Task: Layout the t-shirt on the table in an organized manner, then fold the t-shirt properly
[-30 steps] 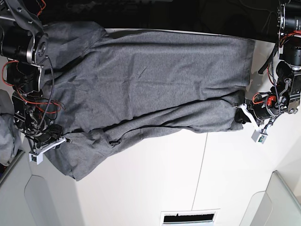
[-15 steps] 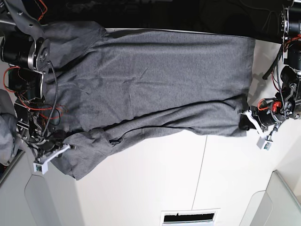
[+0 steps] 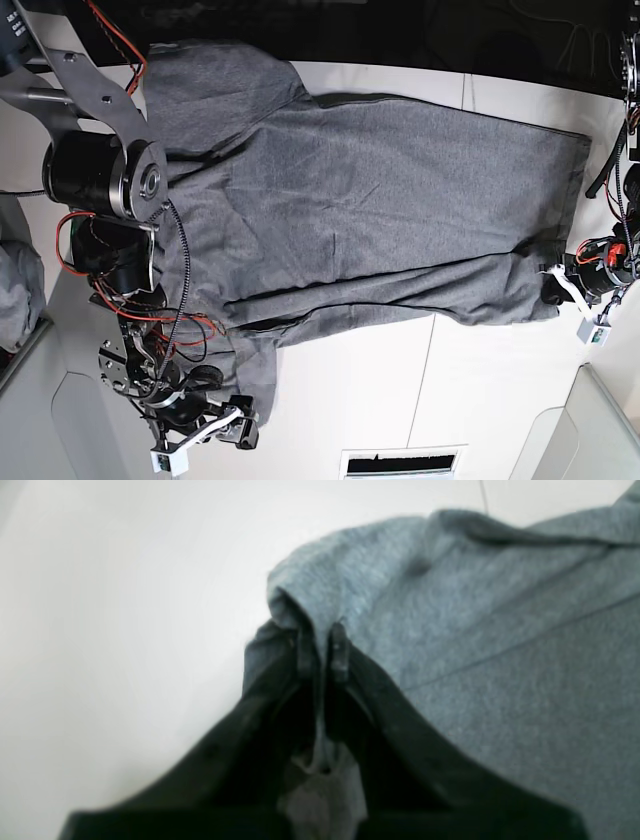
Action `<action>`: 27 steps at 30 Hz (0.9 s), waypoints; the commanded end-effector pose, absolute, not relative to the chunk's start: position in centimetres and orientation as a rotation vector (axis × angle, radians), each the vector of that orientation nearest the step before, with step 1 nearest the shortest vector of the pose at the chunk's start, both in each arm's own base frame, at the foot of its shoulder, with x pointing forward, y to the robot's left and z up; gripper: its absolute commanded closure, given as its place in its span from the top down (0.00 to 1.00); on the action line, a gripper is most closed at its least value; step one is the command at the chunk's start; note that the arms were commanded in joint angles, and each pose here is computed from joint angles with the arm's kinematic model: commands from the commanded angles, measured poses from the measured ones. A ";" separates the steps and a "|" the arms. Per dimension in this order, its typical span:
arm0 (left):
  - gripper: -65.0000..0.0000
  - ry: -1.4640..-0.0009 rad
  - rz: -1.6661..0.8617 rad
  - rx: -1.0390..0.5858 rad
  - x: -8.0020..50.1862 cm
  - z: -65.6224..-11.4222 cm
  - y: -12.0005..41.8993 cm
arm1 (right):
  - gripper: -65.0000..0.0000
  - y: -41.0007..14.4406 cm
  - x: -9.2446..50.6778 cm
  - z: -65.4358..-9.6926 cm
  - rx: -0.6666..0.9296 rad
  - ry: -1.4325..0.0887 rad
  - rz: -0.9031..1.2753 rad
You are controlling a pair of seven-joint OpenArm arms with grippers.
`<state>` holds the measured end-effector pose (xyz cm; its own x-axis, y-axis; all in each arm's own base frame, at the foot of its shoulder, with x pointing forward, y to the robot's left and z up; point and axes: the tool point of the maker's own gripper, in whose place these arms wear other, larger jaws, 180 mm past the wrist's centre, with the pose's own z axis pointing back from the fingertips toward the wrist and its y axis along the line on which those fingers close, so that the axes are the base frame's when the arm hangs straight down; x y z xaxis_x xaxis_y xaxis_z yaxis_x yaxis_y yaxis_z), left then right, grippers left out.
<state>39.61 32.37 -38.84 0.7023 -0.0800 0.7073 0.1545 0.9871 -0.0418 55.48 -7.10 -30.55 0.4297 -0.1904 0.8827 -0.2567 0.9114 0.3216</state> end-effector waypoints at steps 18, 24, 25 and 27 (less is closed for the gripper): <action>0.39 -0.787 -0.148 -0.106 39.0 -36.7 33.9 | 0.00 -8.7 42.3 -35.2 0.557 -0.917 0.121; 0.39 -0.782 -0.243 -0.156 38.5 -34.1 33.1 | 0.00 -8.9 36.2 -36.7 0.672 -0.841 0.119; 0.39 -0.782 -0.260 -0.185 38.2 -34.0 32.7 | 0.00 -8.7 35.1 -37.7 0.674 -0.811 0.117; 0.39 -0.765 -0.287 -0.243 37.1 -34.6 31.6 | 0.00 -7.8 32.8 -39.7 0.684 -0.747 0.124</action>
